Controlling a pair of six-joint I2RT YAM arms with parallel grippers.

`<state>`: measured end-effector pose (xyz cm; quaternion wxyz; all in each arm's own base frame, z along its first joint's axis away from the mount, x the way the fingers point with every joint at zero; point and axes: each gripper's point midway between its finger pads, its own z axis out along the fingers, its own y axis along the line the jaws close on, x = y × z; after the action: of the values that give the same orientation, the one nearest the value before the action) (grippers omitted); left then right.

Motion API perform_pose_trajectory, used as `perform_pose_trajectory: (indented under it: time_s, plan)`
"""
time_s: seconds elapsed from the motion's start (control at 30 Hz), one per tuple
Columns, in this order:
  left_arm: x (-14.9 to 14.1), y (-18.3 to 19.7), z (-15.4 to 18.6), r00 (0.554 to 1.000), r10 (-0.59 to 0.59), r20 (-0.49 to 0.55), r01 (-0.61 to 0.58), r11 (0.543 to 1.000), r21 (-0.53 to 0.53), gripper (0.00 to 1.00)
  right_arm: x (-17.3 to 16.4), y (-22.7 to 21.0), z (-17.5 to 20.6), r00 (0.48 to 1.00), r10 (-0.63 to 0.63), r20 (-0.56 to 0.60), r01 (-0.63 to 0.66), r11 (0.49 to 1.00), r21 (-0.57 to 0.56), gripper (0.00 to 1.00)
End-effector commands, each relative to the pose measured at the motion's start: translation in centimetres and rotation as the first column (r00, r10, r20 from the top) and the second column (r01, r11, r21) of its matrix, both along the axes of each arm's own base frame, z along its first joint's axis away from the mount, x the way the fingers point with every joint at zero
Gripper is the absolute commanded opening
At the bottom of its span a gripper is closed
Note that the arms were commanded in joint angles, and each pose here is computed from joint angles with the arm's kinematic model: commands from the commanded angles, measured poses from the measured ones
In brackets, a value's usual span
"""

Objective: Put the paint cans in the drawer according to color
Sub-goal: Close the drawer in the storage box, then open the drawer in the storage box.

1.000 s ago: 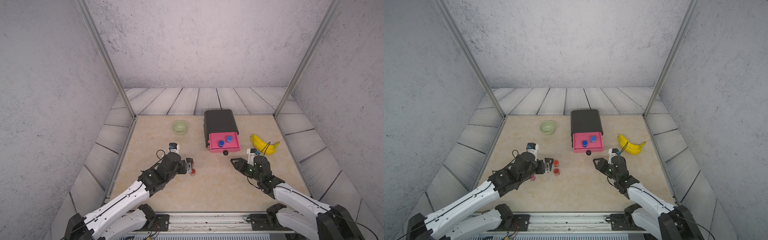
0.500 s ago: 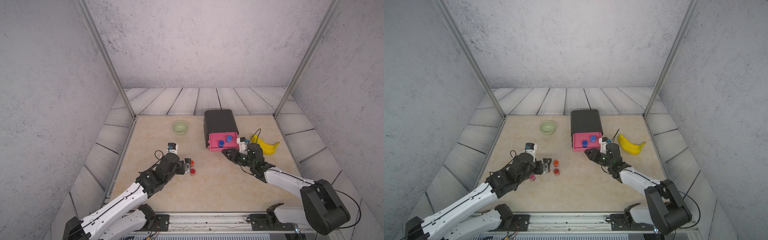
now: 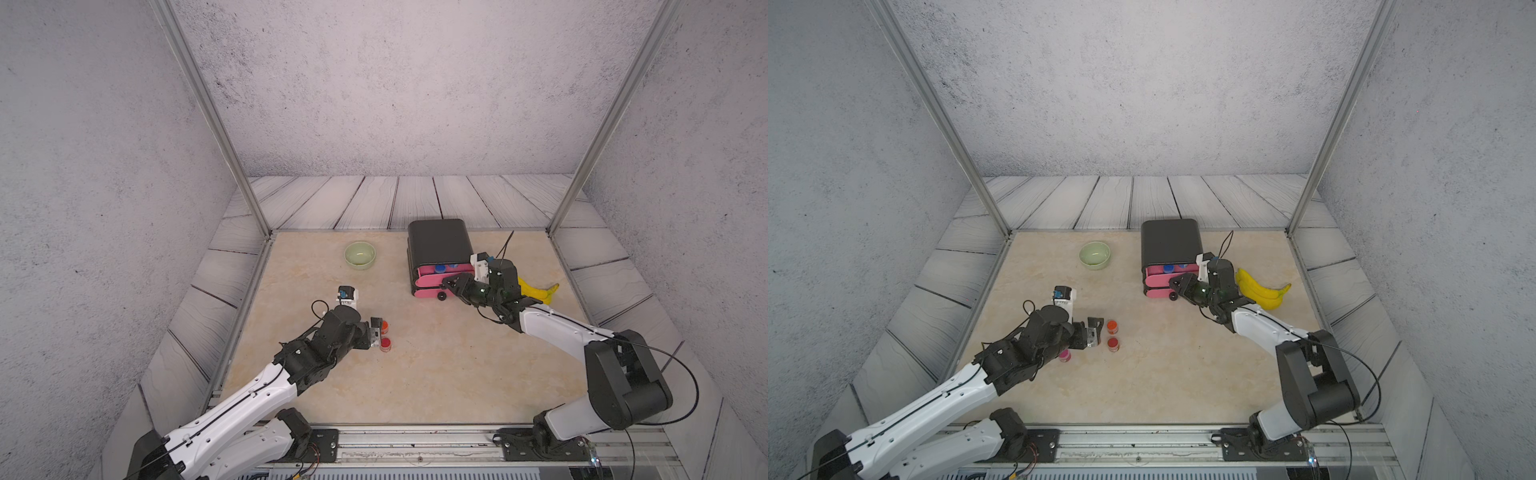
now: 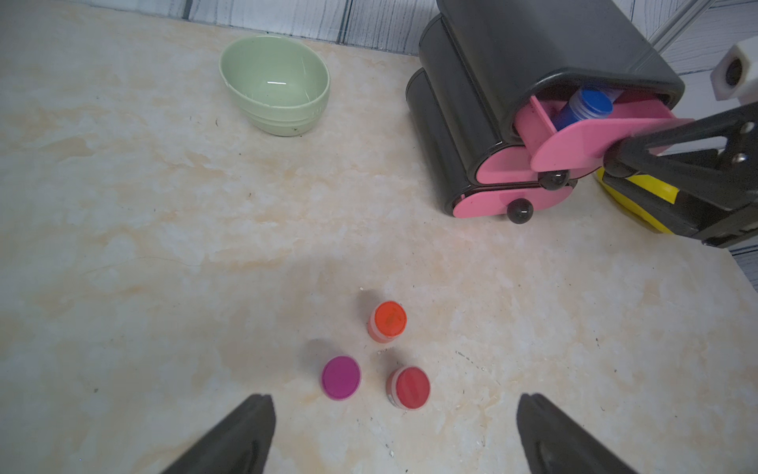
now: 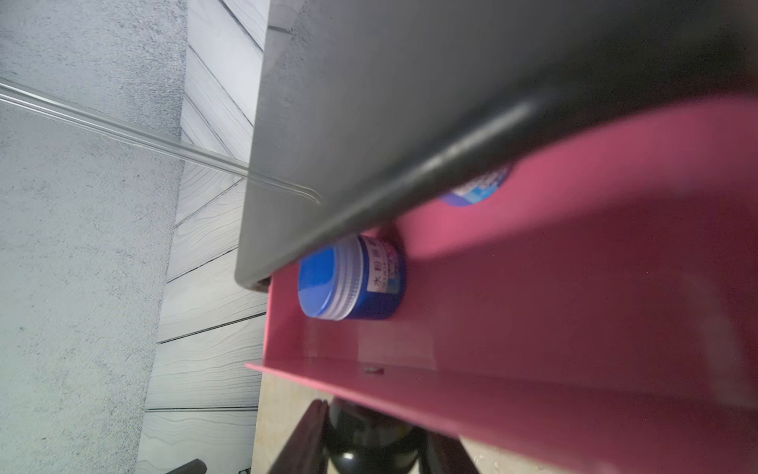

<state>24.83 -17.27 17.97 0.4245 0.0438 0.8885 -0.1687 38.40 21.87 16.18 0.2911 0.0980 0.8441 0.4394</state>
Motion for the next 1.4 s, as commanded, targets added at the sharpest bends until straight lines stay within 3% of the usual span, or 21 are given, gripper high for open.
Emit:
perform_pose_trajectory:
  time_s: [0.0,0.33,0.57,0.8,0.93,1.03,1.13,1.37]
  plan:
    - [0.6,0.2,1.3,0.999,0.012,0.032,-0.013,1.000,0.006,0.99,1.5,0.0,0.1,1.000,0.008,-0.009,-0.008,1.000,-0.014,0.38]
    - [0.7,0.4,1.5,0.999,0.019,0.038,-0.020,1.000,0.016,0.99,4.8,-0.5,-0.2,0.999,-0.033,-0.020,0.033,0.999,0.016,0.41]
    - [0.9,0.3,1.5,0.999,0.017,0.039,-0.018,1.000,0.024,0.99,4.7,-1.2,0.3,1.000,-0.025,0.007,0.025,1.000,0.013,0.42]
    - [0.8,0.7,1.6,0.999,0.020,0.048,-0.021,0.999,0.036,0.99,-1.1,-2.8,1.6,0.997,0.042,0.064,-0.037,0.997,-0.068,0.53]
    - [1.0,0.8,1.1,0.998,0.036,0.052,-0.038,0.999,0.034,0.99,-4.5,-3.7,0.2,0.998,0.010,0.058,-0.008,1.000,-0.027,0.57]
    - [1.4,0.7,1.0,0.997,0.048,0.059,-0.050,0.998,0.031,0.99,-4.9,-4.2,-1.7,0.999,-0.045,0.028,0.044,0.999,0.019,0.59]
    - [1.7,0.3,0.7,0.997,0.052,0.049,-0.053,0.998,0.024,0.99,-4.0,-3.9,-3.2,0.998,-0.060,-0.013,0.061,0.997,0.048,0.59]
    - [1.6,-0.1,-0.2,0.999,0.047,0.010,-0.047,0.998,0.030,0.99,-0.9,-2.7,-4.6,0.996,-0.057,-0.062,0.062,0.995,0.075,0.43]
